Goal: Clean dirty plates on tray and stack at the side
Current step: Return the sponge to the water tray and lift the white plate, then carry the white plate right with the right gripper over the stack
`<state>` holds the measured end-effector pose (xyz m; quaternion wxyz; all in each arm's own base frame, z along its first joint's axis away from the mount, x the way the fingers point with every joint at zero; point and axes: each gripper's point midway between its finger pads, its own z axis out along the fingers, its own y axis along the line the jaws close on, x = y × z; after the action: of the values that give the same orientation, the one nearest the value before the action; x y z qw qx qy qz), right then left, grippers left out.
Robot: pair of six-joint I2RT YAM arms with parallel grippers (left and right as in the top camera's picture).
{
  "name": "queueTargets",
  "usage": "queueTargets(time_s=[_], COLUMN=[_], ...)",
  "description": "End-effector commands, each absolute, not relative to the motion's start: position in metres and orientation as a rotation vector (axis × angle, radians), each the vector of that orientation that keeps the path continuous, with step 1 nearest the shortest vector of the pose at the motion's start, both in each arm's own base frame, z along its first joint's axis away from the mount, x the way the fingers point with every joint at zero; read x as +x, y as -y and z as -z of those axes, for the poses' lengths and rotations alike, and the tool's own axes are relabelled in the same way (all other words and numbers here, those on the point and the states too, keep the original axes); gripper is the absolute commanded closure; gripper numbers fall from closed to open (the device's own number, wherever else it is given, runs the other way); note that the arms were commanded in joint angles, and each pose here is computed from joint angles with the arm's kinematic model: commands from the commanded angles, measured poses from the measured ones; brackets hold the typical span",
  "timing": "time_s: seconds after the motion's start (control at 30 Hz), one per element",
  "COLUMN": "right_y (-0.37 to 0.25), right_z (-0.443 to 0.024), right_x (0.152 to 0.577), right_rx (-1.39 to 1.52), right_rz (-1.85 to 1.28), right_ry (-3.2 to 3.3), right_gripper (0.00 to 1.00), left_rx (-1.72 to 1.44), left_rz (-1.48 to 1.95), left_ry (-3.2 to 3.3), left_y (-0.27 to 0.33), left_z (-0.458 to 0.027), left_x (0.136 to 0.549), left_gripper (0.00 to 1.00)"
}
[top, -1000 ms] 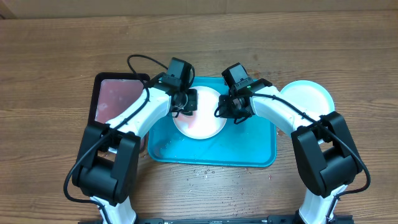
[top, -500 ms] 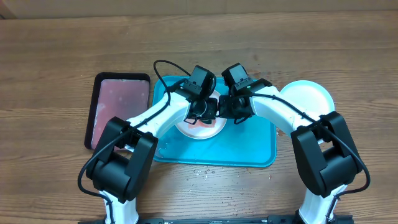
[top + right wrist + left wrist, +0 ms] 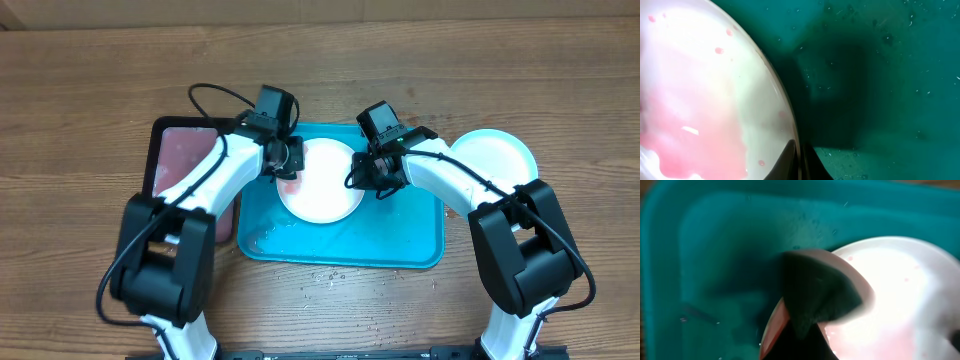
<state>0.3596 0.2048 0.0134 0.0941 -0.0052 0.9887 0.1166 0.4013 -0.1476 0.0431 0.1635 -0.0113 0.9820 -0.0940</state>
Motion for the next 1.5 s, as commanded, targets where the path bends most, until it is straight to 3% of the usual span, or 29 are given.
queueTargets(time_s=[0.0, 0.2, 0.5, 0.77, 1.07, 1.47], right_y=[-0.205, -0.206, -0.19, -0.175, -0.188, -0.222], right_z=[-0.019, -0.033, -0.086, -0.139, -0.197, -0.246], right_x=[0.368, 0.371, 0.392, 0.407, 0.401, 0.374], right_rx=[-0.034, -0.06, -0.088, -0.183, -0.225, -0.205], right_rz=[-0.323, -0.337, -0.123, 0.303, 0.684, 0.836], right_ry=[-2.902, -2.867, -2.716, -2.514, -2.186, -1.896], right_gripper=[0.97, 0.96, 0.96, 0.96, 0.96, 0.96], left_rx=[0.057, -0.03, -0.105, -0.128, -0.164, -0.188], left_rz=[0.349, 0.328, 0.235, 0.019, -0.096, -0.101], left_ry=[-2.665, -2.612, -2.691, -2.76, -2.868, -2.939], left_y=[0.154, 0.117, 0.033, -0.028, -0.045, -0.046], left_z=[-0.099, -0.134, -0.123, -0.104, -0.064, -0.031], left_x=[0.407, 0.406, 0.398, 0.39, 0.385, 0.384], left_gripper=[0.96, 0.96, 0.96, 0.96, 0.96, 0.96])
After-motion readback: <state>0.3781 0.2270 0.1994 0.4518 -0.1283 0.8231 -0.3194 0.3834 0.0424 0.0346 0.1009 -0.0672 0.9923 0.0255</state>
